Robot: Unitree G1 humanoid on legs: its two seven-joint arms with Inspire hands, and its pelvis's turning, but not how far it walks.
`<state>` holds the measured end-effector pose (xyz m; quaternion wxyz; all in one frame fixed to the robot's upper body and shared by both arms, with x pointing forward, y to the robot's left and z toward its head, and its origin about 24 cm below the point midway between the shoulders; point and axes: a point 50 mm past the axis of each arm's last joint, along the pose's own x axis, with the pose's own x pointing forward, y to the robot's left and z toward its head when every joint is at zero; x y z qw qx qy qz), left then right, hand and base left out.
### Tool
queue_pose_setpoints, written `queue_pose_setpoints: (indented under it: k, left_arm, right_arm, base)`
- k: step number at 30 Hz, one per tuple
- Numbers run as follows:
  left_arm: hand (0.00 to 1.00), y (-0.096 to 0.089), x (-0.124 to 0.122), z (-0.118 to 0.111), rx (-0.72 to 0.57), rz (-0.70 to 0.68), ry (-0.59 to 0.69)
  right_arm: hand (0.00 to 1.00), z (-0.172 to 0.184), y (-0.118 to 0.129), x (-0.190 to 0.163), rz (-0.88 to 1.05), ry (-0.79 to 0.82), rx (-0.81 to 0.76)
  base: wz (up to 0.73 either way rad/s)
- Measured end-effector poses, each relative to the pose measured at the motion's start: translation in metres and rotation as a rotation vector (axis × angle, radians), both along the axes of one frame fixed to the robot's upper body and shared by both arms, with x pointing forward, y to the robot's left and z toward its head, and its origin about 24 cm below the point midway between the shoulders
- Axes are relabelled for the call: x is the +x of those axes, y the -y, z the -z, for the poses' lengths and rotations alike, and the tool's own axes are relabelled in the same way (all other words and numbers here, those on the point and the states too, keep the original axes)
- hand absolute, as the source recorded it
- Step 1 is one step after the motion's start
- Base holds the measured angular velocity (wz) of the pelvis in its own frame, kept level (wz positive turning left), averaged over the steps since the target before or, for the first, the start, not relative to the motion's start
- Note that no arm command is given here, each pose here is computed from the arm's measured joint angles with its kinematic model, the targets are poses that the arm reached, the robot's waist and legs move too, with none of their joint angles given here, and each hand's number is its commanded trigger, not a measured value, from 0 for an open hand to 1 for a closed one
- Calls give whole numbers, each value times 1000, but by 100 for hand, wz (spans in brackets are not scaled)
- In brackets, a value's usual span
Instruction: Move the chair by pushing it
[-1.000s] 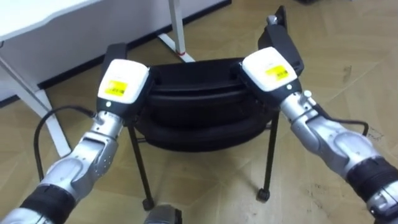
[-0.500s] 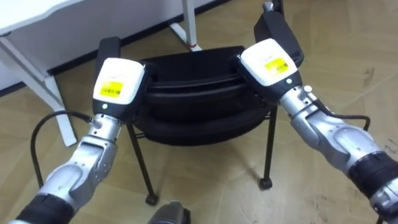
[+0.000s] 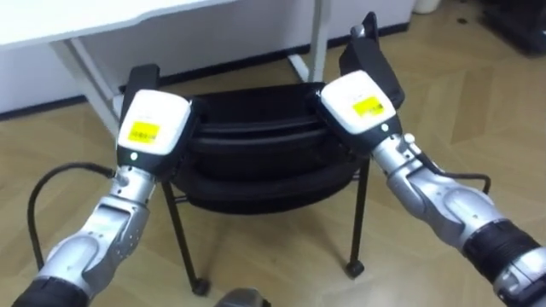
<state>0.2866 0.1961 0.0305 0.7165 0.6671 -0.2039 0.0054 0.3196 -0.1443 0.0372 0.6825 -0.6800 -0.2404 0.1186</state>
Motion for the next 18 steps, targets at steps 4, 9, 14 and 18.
queue_pose_setpoints:
  k: [4,9,14,18]
  left_arm:
    - [100,-2,11,-3,-3,-23,16]
    - [100,-13,12,-7,19,-43,21]
    - [100,-12,10,-6,-6,-73,30]
    - [100,-12,9,-10,-14,-88,57]
  right_arm:
    - [100,-8,-8,12,10,16,-14]
    - [100,-6,-20,14,5,-9,11]
    - [100,-17,-25,21,-17,-5,-8]
    - [100,-23,-26,25,-27,-4,-15]
  base:
    - [47]
    - [58]
    - [34]
    - [15]
